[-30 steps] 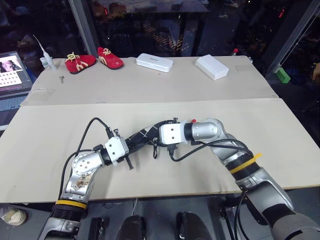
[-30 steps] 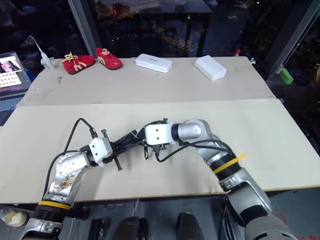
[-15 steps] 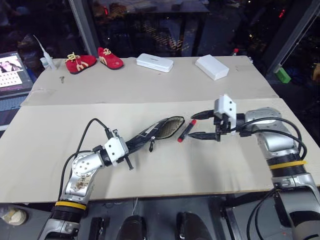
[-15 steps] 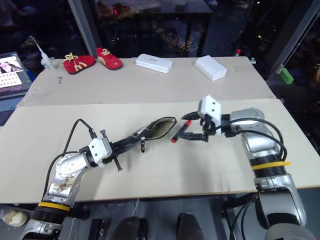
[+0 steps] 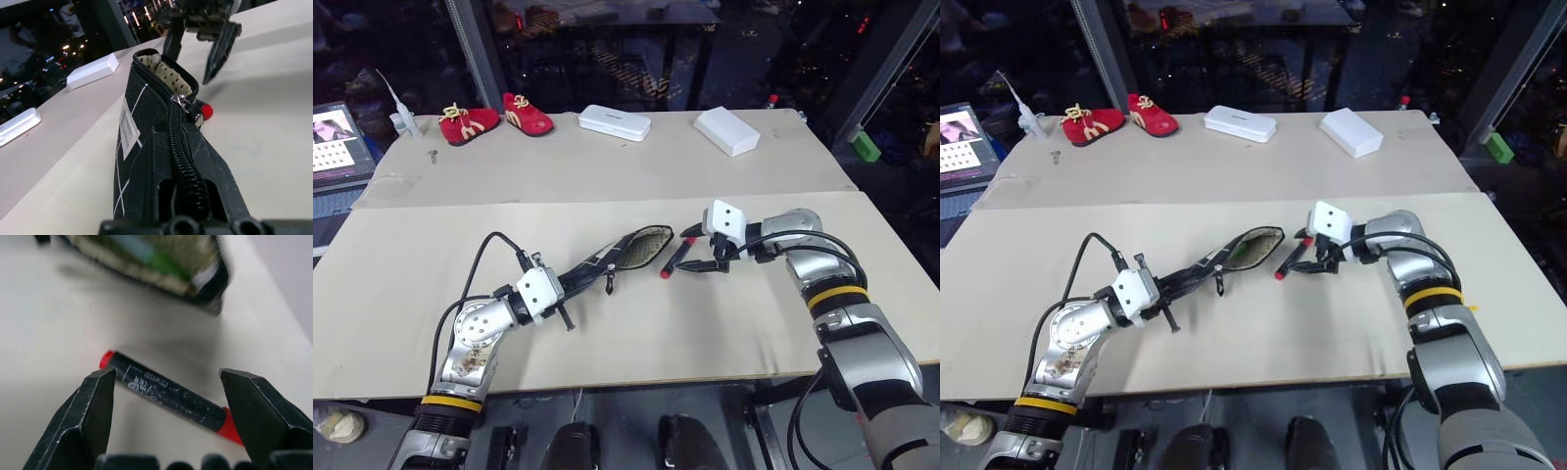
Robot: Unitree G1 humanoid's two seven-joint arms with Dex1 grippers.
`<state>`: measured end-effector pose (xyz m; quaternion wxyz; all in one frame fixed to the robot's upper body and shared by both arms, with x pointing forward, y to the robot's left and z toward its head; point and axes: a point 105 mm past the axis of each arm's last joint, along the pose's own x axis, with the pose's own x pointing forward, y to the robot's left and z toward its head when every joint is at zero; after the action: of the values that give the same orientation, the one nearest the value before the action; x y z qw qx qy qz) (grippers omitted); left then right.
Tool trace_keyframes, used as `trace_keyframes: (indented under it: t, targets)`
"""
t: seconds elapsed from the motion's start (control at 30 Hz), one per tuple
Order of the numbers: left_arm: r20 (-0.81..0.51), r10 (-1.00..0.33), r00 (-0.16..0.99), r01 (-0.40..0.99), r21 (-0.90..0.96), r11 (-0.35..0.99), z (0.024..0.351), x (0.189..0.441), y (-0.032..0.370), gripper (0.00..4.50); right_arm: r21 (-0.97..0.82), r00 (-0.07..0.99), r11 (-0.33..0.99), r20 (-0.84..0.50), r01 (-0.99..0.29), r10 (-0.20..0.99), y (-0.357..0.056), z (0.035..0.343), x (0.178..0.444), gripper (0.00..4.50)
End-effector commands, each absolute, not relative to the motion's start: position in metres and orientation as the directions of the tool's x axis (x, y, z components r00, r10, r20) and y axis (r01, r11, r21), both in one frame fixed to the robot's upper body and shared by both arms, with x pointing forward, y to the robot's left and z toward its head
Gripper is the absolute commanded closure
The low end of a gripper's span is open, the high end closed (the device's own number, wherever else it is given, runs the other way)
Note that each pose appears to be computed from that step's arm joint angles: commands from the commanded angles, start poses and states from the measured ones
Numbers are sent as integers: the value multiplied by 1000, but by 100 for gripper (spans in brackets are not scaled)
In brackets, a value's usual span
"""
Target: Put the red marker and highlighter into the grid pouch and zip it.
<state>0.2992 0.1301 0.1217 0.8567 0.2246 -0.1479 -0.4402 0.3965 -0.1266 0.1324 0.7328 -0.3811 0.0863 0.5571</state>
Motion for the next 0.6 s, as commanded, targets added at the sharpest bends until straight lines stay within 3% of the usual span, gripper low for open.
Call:
trace_keyframes:
  t: [0.03,0.6]
  targets:
    - [84,-809,582,653,544,526,132,297,134,450,-514,364,23,-575,-857,733,-127,143,402,77]
    - [99,-792,602,632,546,550,133,294,136,450,-433,252,-171,-754,-885,607,-100,126,404,77]
